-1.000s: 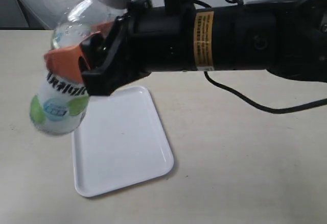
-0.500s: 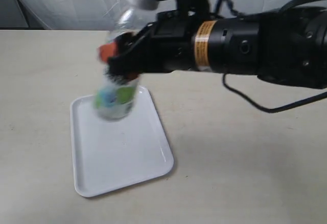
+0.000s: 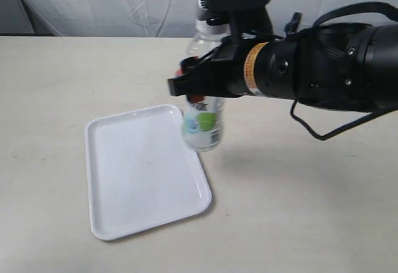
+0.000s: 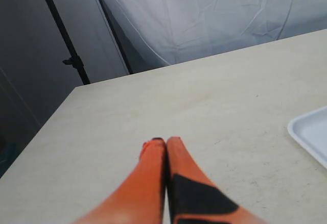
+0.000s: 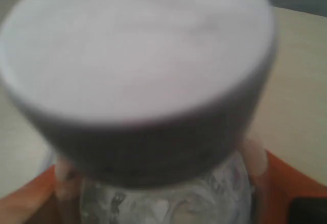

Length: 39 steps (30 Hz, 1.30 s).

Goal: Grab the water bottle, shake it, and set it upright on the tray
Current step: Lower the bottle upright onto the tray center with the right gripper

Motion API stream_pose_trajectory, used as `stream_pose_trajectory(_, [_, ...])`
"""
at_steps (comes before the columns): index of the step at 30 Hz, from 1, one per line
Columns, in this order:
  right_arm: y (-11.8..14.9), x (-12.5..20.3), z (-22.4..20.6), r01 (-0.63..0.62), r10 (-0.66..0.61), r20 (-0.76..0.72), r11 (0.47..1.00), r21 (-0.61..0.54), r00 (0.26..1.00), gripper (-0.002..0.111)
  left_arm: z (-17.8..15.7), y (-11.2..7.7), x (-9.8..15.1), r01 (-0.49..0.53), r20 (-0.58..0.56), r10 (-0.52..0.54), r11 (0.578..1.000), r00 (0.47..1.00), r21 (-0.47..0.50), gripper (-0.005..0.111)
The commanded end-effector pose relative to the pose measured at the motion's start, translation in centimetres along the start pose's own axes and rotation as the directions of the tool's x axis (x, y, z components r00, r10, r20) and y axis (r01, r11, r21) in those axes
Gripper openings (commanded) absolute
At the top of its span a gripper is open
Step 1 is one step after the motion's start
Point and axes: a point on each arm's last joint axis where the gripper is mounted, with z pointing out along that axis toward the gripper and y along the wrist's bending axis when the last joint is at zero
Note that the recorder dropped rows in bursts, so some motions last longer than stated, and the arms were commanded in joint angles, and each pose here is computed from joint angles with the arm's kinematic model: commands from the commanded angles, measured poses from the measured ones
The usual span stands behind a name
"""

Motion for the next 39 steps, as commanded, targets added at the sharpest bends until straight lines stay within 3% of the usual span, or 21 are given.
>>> stream_pose_trajectory(1, [5.3,-1.7,-1.9,0.086,0.002,0.173,0.862,-0.500,0.985,-0.001,0.0,0.0,0.1,0.003,0.000,-0.003,1.000,1.000,-0.002,0.000])
stream_pose_trajectory(2, [5.7,-1.8,-2.1,0.110,-0.005,0.194,0.839,-0.533,0.981,-0.001,0.0,0.0,0.1,0.003,0.000,-0.003,1.000,1.000,-0.002,0.000])
stream_pose_trajectory(4, [5.1,-1.6,-1.7,0.120,-0.036,0.184,0.875,-0.468,0.982,-0.001,0.0,0.0,0.1,0.003,0.000,-0.003,1.000,1.000,-0.002,0.000])
stream_pose_trajectory(5, [4.4,-1.5,-1.4,0.102,-0.041,0.158,0.911,-0.400,0.987,-0.001,0.0,0.0,0.1,0.003,0.000,-0.003,1.000,1.000,-0.002,0.000])
stream_pose_trajectory(7, [2.0,-1.0,-0.6,0.043,-0.035,0.063,0.990,-0.135,0.997,-0.001,0.0,0.0,0.1,0.003,0.000,-0.003,1.000,1.000,-0.002,0.000])
stream_pose_trajectory(10, [-0.8,-0.5,-0.7,0.032,-0.027,-0.035,0.985,0.171,0.999,-0.001,0.0,0.0,0.1,0.003,0.000,-0.003,1.000,1.000,-0.002,0.000])
stream_pose_trajectory(12, [-1.3,-0.5,-0.9,0.052,-0.041,-0.051,0.971,0.234,0.998,-0.001,0.0,0.0,0.1,0.003,0.000,-0.003,1.000,1.000,-0.002,0.000])
stream_pose_trajectory(15, [-0.5,-0.8,-0.8,0.047,-0.045,-0.016,0.989,0.140,0.999,-0.001,0.0,0.0,0.1,0.003,0.000,-0.003,1.000,1.000,-0.002,0.000])
stream_pose_trajectory(17, [0.8,-1.2,-0.7,0.051,-0.051,0.032,0.999,0.005,0.998,-0.001,0.0,0.0,0.1,0.003,0.000,-0.003,1.000,1.000,-0.002,0.000])
stream_pose_trajectory(20, [2.5,-1.6,-0.8,0.090,-0.072,0.103,0.979,-0.183,0.992,-0.001,0.0,0.0,0.1,0.003,0.000,-0.003,1.000,1.000,-0.002,0.000])
stream_pose_trajectory(22, [3.1,-1.8,-1.0,0.119,-0.090,0.128,0.963,-0.242,0.988,-0.001,0.0,0.0,0.1,0.003,0.000,-0.003,1.000,1.000,-0.002,0.000])
stream_pose_trajectory(31, [3.7,-0.7,0.5,0.274,-0.241,0.147,0.917,-0.289,0.959,-0.001,0.0,0.0,0.1,0.003,0.000,-0.003,1.000,1.000,-0.002,0.000])
stream_pose_trajectory(39, [3.9,2.6,4.4,0.270,-0.273,0.037,0.902,-0.338,0.961,-0.001,0.0,0.0,0.1,0.003,0.000,-0.003,1.000,1.000,-0.002,0.000])
